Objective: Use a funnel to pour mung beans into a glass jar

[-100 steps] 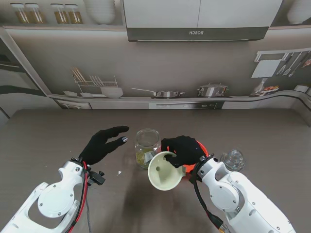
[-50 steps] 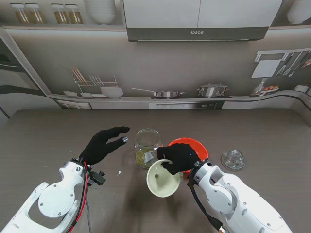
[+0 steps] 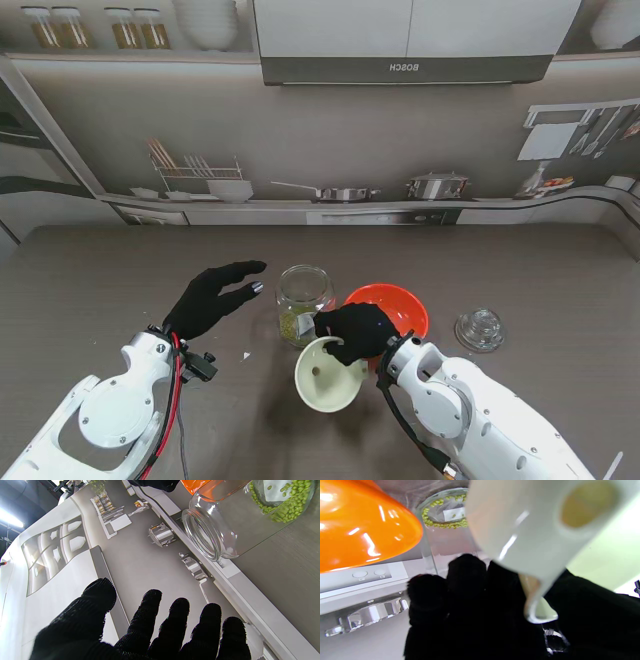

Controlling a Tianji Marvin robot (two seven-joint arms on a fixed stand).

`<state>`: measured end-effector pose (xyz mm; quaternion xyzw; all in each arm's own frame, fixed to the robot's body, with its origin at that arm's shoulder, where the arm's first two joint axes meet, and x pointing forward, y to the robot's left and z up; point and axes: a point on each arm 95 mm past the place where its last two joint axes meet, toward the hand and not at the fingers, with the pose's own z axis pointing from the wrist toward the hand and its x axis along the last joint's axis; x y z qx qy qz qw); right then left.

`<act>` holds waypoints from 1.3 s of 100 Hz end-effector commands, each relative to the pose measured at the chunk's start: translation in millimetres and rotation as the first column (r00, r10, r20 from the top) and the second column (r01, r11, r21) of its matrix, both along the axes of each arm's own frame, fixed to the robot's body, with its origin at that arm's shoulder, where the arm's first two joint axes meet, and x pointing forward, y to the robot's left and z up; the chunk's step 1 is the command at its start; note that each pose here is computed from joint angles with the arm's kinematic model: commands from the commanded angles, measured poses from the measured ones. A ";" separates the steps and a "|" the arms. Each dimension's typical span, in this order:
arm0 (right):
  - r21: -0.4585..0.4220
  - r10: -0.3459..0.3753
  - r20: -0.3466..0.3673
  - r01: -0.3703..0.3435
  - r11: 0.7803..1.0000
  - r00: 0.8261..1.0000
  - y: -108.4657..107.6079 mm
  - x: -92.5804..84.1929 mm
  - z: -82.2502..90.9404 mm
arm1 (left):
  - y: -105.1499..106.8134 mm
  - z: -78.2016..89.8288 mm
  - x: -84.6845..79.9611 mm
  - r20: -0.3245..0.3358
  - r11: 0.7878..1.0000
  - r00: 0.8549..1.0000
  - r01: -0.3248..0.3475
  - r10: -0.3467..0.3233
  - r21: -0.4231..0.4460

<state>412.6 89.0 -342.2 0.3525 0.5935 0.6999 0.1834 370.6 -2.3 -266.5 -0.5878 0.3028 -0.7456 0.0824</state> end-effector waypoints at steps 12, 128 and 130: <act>-0.012 0.007 -0.031 -0.007 1.000 0.999 5.3 -1.5 -9.1 | -1.9 -0.9 -1.3 -0.013 1.000 1.000 0.015 -0.015 0.001; -0.141 -0.029 -0.066 0.019 0.990 0.997 -0.8 -0.8 -26.2 | -1.4 -1.3 -1.8 -0.012 1.000 1.000 0.018 -0.018 0.004; -0.143 -0.029 -0.065 0.019 0.990 0.997 -1.0 -0.8 -26.0 | -1.4 -1.3 -1.8 -0.012 1.000 1.000 0.018 -0.018 0.004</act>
